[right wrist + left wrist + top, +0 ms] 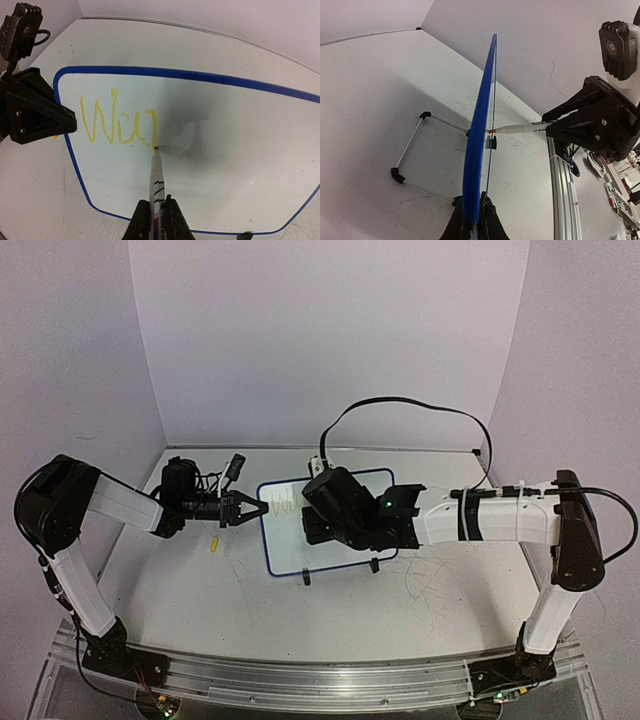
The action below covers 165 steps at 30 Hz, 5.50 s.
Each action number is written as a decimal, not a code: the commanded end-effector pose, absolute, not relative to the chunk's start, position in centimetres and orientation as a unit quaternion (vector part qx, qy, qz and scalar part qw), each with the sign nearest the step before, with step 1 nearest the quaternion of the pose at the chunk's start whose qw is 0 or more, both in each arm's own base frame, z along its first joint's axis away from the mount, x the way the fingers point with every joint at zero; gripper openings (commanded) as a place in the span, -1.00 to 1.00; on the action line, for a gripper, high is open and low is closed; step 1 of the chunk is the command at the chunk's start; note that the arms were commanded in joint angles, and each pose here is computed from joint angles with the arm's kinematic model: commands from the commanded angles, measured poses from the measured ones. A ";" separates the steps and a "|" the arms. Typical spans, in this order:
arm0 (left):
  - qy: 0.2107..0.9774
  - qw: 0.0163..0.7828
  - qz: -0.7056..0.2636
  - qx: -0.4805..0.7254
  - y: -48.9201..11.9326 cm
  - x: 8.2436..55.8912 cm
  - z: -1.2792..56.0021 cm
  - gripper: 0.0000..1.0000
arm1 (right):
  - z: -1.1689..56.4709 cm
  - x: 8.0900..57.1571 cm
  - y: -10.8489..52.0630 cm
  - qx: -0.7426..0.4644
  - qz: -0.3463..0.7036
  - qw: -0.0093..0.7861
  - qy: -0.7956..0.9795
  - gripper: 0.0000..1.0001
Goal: Write a sentence on the whiteboard
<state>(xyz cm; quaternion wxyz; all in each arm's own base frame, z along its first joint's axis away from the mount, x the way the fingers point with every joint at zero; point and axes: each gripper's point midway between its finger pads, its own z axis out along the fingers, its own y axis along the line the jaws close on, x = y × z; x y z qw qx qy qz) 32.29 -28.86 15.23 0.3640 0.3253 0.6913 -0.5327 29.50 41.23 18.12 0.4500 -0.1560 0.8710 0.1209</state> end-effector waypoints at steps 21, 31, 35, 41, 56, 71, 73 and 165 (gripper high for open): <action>0.707 0.375 -0.506 0.322 -28.3 33.1 14.4 -1.00 | 21.3 32.4 40.9 -0.130 0.109 0.489 0.856 -1.00; 0.706 0.376 -0.506 0.322 -28.3 33.1 14.6 -1.00 | 21.9 32.8 40.0 -0.114 0.102 0.499 0.853 -1.00; 0.707 0.377 -0.505 0.321 -28.3 33.2 14.6 -1.00 | 22.3 32.8 39.5 -0.108 0.100 0.503 0.852 -1.00; 0.708 0.375 -0.505 0.320 -28.3 33.1 14.4 -1.00 | 22.4 32.6 38.8 -0.100 0.101 0.504 0.852 -1.00; 0.709 0.374 -0.504 0.320 -28.3 33.2 14.3 -1.00 | 23.4 30.0 38.6 -0.121 0.191 0.513 0.828 -1.00; 0.709 0.374 -0.505 0.320 -28.3 33.2 14.4 -1.00 | 22.7 31.6 39.2 -0.108 0.157 0.513 0.837 -1.00; 0.709 0.374 -0.505 0.320 -28.3 33.2 14.4 -1.00 | 22.7 31.6 39.1 -0.107 0.153 0.512 0.838 -1.00; 0.711 0.369 -0.506 0.320 -28.4 33.2 13.9 -1.00 | 20.8 32.6 38.6 -0.094 0.117 0.489 0.859 -1.00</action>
